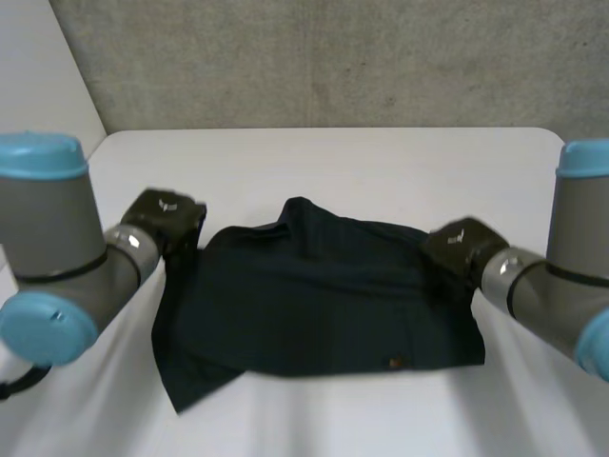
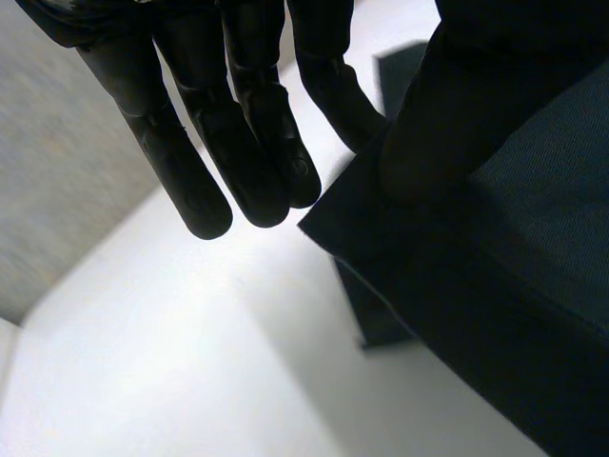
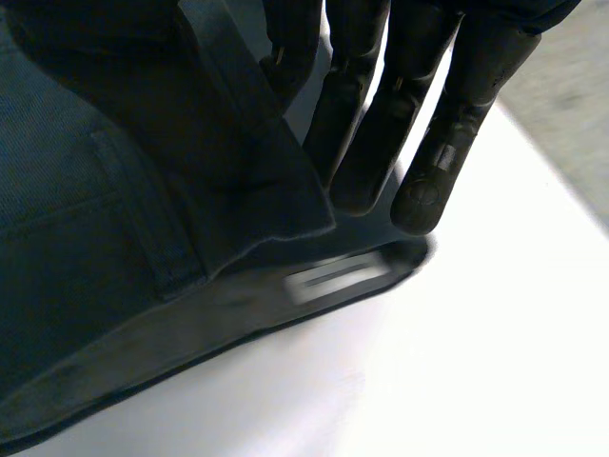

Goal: Fold the shorts.

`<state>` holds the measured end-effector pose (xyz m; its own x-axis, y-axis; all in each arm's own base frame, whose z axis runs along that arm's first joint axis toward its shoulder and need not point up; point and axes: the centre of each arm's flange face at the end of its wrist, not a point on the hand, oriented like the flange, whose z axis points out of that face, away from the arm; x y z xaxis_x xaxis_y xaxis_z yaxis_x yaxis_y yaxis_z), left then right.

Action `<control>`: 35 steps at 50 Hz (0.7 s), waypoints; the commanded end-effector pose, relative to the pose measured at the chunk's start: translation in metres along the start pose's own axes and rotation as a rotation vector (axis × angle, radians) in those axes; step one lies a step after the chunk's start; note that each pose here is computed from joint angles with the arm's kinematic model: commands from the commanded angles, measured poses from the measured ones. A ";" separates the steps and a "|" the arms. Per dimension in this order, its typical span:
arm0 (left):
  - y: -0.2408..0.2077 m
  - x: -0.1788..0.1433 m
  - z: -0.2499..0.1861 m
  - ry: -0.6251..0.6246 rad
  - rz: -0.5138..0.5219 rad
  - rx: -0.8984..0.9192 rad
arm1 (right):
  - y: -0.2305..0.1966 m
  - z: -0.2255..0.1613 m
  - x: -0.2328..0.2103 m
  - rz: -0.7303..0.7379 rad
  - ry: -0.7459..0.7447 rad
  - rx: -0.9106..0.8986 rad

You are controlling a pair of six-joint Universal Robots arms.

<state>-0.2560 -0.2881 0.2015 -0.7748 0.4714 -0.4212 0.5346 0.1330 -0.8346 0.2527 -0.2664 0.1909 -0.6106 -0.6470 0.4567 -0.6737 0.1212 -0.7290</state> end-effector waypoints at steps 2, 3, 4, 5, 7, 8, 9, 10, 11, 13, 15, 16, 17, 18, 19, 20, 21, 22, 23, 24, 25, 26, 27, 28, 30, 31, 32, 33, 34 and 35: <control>-0.111 -0.050 0.029 -0.270 0.061 0.380 | -0.087 0.017 0.072 -0.038 0.351 0.346; -0.128 -0.059 0.025 -0.318 0.070 0.437 | -0.102 0.014 0.081 -0.041 0.396 0.411; -0.160 -0.073 0.015 -0.408 0.080 0.550 | -0.132 0.003 0.100 -0.051 0.489 0.549; -0.176 -0.079 0.008 -0.451 0.077 0.613 | -0.149 -0.004 0.109 -0.054 0.545 0.634; -0.203 -0.089 -0.005 -0.530 0.064 0.732 | -0.171 -0.020 0.124 -0.058 0.632 0.752; -0.224 -0.095 -0.020 -0.583 0.041 0.835 | -0.192 -0.040 0.134 -0.064 0.708 0.868; -0.232 -0.097 -0.028 -0.602 0.032 0.879 | -0.199 -0.049 0.138 -0.066 0.740 0.911; -0.240 -0.098 -0.037 -0.616 0.023 0.919 | -0.205 -0.056 0.140 -0.065 0.763 0.947; -0.246 -0.098 -0.045 -0.626 0.016 0.950 | -0.209 -0.061 0.141 -0.065 0.780 0.973; -0.254 -0.092 -0.062 -0.616 0.007 0.987 | -0.212 -0.064 0.135 -0.058 0.768 0.976; -0.249 -0.088 -0.063 -0.598 0.013 0.970 | -0.209 -0.061 0.126 -0.055 0.733 0.949; -0.239 -0.082 -0.058 -0.576 0.018 0.937 | -0.207 -0.059 0.124 -0.054 0.719 0.934; -0.236 -0.081 -0.057 -0.570 0.020 0.926 | -0.204 -0.056 0.120 -0.052 0.703 0.917; -0.225 -0.075 -0.049 -0.551 0.028 0.886 | -0.198 -0.051 0.116 -0.050 0.683 0.887; -0.220 -0.073 -0.046 -0.544 0.030 0.870 | -0.194 -0.048 0.113 -0.051 0.668 0.870; -0.215 -0.070 -0.042 -0.535 0.033 0.852 | -0.191 -0.045 0.111 -0.050 0.661 0.860; -0.210 -0.068 -0.039 -0.527 0.037 0.834 | -0.187 -0.041 0.109 -0.051 0.651 0.843; -0.198 -0.065 -0.033 -0.512 0.044 0.795 | -0.179 -0.034 0.104 -0.049 0.632 0.813; -0.190 -0.062 -0.028 -0.502 0.047 0.772 | -0.174 -0.029 0.101 -0.047 0.619 0.795; -0.185 -0.060 -0.026 -0.496 0.050 0.754 | -0.168 -0.023 0.098 -0.046 0.604 0.773; -0.178 -0.059 -0.022 -0.488 0.054 0.735 | -0.163 -0.017 0.094 -0.045 0.590 0.753; -0.164 -0.053 -0.016 -0.467 0.062 0.691 | -0.151 -0.006 0.086 -0.045 0.560 0.709; -0.156 -0.050 -0.013 -0.454 0.065 0.666 | -0.144 -0.001 0.082 -0.047 0.544 0.684; -0.147 -0.045 -0.010 -0.437 0.070 0.642 | -0.137 0.005 0.077 -0.046 0.527 0.659; -0.118 -0.031 0.001 -0.388 0.085 0.555 | -0.115 0.021 0.063 -0.049 0.467 0.582; -0.108 -0.027 0.003 -0.372 0.090 0.527 | -0.109 0.027 0.058 -0.050 0.450 0.561; -0.098 -0.023 0.005 -0.359 0.093 0.501 | -0.101 0.032 0.053 -0.049 0.433 0.537; -0.089 -0.019 0.007 -0.343 0.098 0.475 | -0.094 0.037 0.048 -0.049 0.416 0.515; -0.066 -0.007 0.016 -0.307 0.107 0.414 | -0.078 0.049 0.037 -0.047 0.379 0.466; -0.053 -0.001 0.021 -0.288 0.111 0.381 | -0.072 0.053 0.032 -0.049 0.365 0.450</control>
<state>-0.2955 -0.3194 0.3188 -0.8625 0.0913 -0.4978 0.4198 -0.4203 -0.8045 0.3015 -0.3374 0.2958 -0.7901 -0.2323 0.5672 -0.4494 -0.4098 -0.7938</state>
